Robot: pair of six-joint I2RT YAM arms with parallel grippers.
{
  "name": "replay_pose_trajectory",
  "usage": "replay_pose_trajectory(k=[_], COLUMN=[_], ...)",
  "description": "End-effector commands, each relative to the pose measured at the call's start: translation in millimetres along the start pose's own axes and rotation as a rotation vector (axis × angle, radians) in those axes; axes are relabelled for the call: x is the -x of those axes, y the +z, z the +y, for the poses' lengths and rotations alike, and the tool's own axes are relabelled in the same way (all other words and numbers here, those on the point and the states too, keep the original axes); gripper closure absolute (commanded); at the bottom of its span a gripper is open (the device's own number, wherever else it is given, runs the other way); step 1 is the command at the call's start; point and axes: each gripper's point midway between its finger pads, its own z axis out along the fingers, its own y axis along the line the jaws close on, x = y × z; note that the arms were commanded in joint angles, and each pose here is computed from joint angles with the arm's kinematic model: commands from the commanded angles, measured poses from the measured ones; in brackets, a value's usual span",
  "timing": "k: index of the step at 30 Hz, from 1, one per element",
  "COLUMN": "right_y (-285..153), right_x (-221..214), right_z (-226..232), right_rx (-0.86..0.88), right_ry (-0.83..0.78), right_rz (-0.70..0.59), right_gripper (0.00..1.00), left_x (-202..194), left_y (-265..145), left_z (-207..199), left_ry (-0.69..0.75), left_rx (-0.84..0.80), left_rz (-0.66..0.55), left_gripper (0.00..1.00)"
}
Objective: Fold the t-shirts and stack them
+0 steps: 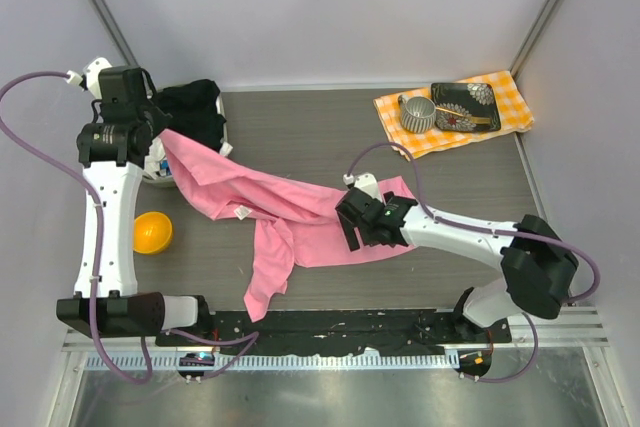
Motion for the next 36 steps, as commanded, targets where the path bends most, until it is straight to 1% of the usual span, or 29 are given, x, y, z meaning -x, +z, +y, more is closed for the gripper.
replay_pose_trajectory(k=[1, 4, 5, 7, 8, 10, 11, 16, 17, 22, 25, 26, 29, 30, 32, 33, 35, 36], right_y=[5.0, 14.7, 17.1, 25.4, 27.0, 35.6, 37.6, 49.4, 53.7, 63.2, 63.3, 61.4, 39.1, 29.7, -5.3, -19.5, -68.0, -82.6], right_x=[35.1, 41.1, 43.1, 47.5, 51.0, 51.6, 52.8, 54.9, 53.7, 59.5, 67.7, 69.4, 91.6, 94.6, 121.4, 124.6, 152.8, 154.3], right_z=[2.8, 4.6, 5.4, 9.0, 11.4, 13.7, 15.3, 13.1, 8.2, -10.2, -25.4, -29.9, -41.7, -45.4, -49.6, -54.4, -62.6, -68.1], right_rx=[-0.05, -0.082, -0.087, -0.096, -0.093, -0.095, -0.093, -0.103, -0.115, -0.153, -0.178, -0.189, -0.209, -0.213, -0.188, -0.19, -0.157, -0.153], right_ry=[0.045, 0.028, 0.026, 0.027, 0.029, 0.031, 0.032, 0.034, 0.04, 0.055, 0.082, 0.086, 0.106, 0.101, 0.135, 0.13, 0.166, 0.162], right_rz=[-0.11, -0.117, -0.12, -0.125, -0.129, -0.119, -0.117, -0.112, -0.104, -0.111, -0.124, -0.13, -0.197, -0.199, -0.277, -0.285, -0.391, -0.397], right_gripper=[0.07, 0.12, 0.17, 0.23, 0.29, 0.35, 0.4, 0.52, 0.57, 0.71, 0.9, 0.99, 0.99, 0.99, 0.99, 0.99, 0.99, 0.99], left_x=[22.2, 20.1, 19.6, 19.2, 19.3, 19.2, 19.0, 21.1, 21.2, 20.9, 20.8, 20.5, 25.0, 26.2, 34.0, 36.7, 48.3, 50.0], left_y=[-5.3, -3.8, -3.8, -3.1, -3.6, -3.5, -4.4, -6.1, -6.1, -6.8, -7.1, -7.1, -13.2, -16.1, -25.8, -32.6, -48.0, -55.1], left_z=[-11.5, -11.4, -11.4, -10.8, -10.2, -10.2, -10.3, -8.4, -8.1, -6.8, -4.9, -4.0, -4.4, -4.7, -8.4, -8.4, -12.6, -12.4], left_ry=[-0.02, -0.02, -0.018, -0.021, -0.02, -0.02, -0.019, -0.017, -0.017, -0.017, -0.017, -0.016, -0.025, -0.029, -0.046, -0.054, -0.073, -0.077], left_rx=[-0.057, -0.056, -0.057, -0.057, -0.057, -0.057, -0.059, -0.054, -0.053, -0.052, -0.047, -0.043, -0.051, -0.056, -0.079, -0.088, -0.122, -0.132], left_rz=[-0.067, -0.06, -0.059, -0.061, -0.063, -0.064, -0.065, -0.073, -0.074, -0.079, -0.086, -0.085, -0.097, -0.098, -0.112, -0.116, -0.141, -0.141], left_gripper=[1.0, 1.0, 1.0, 1.0, 1.0, 1.0, 1.0, 1.0, 1.0, 1.0, 1.0, 1.0, 1.0, 1.0, 1.0, 1.0, 1.0, 1.0])
